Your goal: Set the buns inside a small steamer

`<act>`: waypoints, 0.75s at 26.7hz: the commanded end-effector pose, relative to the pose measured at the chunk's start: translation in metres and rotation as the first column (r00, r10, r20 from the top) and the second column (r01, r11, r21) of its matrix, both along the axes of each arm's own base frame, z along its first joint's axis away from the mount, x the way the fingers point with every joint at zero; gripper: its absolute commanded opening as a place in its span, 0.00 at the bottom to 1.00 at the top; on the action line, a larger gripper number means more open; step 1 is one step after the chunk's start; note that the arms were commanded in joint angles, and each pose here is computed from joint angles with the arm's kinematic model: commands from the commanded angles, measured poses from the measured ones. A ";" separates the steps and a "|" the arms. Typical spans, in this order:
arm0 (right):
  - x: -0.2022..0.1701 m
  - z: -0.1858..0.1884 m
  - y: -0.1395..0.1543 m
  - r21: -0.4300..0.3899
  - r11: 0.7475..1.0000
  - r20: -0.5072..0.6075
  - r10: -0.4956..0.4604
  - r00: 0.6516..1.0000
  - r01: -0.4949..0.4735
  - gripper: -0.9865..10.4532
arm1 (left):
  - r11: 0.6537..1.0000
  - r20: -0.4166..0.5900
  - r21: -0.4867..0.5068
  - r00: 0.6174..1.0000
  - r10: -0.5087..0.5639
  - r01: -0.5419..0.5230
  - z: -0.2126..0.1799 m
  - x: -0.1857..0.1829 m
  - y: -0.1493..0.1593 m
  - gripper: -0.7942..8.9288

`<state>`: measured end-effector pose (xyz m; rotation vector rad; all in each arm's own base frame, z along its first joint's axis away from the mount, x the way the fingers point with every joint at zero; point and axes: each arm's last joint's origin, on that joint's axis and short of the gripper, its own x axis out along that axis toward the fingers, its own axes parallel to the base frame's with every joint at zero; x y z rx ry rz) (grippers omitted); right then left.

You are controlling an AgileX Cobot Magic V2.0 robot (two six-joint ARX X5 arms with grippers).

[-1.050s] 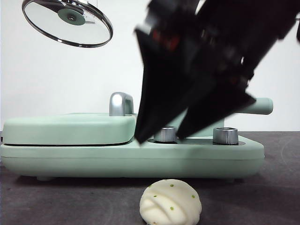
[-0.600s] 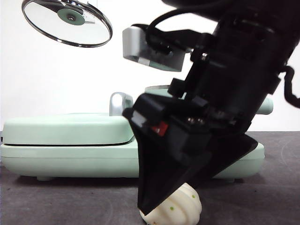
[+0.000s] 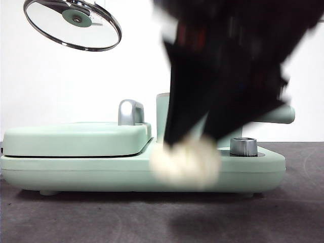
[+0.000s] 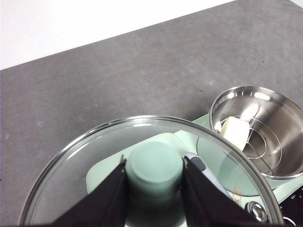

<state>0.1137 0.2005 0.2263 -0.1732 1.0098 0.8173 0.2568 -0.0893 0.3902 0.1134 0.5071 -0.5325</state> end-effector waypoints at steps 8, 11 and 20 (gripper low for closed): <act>0.009 0.139 -0.048 0.061 0.989 0.061 -0.136 0.989 0.132 0.27 | 1.000 0.053 -0.010 0.998 -0.014 0.014 0.010 -0.001 -0.001 0.10; 0.023 0.161 -0.053 0.085 0.986 0.132 -0.157 0.979 0.147 0.27 | 1.000 0.053 -0.010 0.999 -0.014 0.014 0.010 -0.001 -0.001 0.10; 0.095 0.177 -0.053 0.027 0.978 0.193 -0.207 0.959 0.206 0.29 | 1.000 0.053 -0.010 0.998 -0.014 0.014 0.010 -0.001 -0.001 0.10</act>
